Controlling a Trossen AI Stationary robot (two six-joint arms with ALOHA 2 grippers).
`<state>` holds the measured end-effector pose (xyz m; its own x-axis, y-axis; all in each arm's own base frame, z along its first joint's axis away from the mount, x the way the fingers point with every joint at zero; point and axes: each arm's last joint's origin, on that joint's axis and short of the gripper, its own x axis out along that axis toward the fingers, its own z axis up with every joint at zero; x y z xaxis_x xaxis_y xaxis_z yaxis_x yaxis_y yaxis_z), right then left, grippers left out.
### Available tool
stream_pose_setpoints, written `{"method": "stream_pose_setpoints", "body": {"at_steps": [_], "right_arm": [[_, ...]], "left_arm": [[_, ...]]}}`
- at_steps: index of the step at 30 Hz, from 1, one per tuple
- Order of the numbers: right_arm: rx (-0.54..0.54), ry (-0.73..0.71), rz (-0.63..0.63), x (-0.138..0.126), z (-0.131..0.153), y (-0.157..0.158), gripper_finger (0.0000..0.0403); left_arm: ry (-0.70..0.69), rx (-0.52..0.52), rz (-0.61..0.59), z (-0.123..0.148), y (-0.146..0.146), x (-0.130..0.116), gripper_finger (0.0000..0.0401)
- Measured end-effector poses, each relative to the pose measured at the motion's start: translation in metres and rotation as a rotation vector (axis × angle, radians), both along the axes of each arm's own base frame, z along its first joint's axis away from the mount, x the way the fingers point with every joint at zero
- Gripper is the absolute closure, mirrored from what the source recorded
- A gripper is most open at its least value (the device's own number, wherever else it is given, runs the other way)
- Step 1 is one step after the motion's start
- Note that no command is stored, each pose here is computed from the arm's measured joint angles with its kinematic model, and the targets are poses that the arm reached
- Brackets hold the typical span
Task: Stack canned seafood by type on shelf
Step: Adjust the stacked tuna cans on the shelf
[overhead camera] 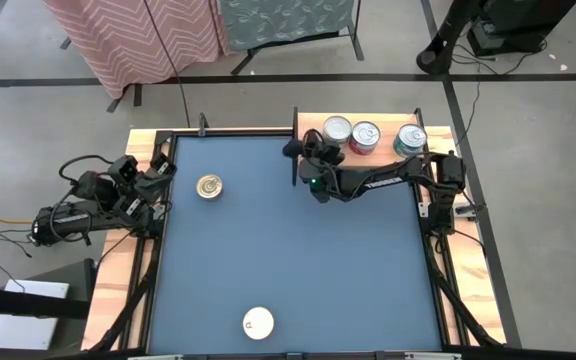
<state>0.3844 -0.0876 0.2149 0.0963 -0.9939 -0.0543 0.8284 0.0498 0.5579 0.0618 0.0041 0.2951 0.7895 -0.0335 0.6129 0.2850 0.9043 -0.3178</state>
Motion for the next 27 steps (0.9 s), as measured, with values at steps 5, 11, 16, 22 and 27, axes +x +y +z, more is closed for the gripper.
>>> {"method": "stream_pose_setpoints", "body": {"at_steps": [5, 11, 16, 22, 27], "right_arm": [[-0.006, 0.038, -0.020, -0.001, 0.000, -0.005, 0.0401], [0.000, 0.033, -0.057, -0.008, 0.000, -0.031, 0.0401], [0.005, 0.028, -0.068, -0.011, 0.000, -0.042, 0.0401], [0.008, 0.050, -0.100, -0.014, -0.001, -0.050, 0.0401], [-0.017, 0.056, -0.214, -0.017, -0.001, -0.047, 0.0401]], "left_arm": [[0.000, 0.000, 0.000, 0.000, 0.000, 0.000, 0.0397], [0.002, -0.005, -0.019, 0.000, 0.000, 0.000, 0.0397], [0.002, -0.019, -0.031, 0.000, 0.000, 0.000, 0.0397], [0.002, -0.019, -0.030, 0.000, 0.000, 0.000, 0.0397], [0.002, -0.019, -0.030, 0.000, 0.000, 0.000, 0.0397]]}}
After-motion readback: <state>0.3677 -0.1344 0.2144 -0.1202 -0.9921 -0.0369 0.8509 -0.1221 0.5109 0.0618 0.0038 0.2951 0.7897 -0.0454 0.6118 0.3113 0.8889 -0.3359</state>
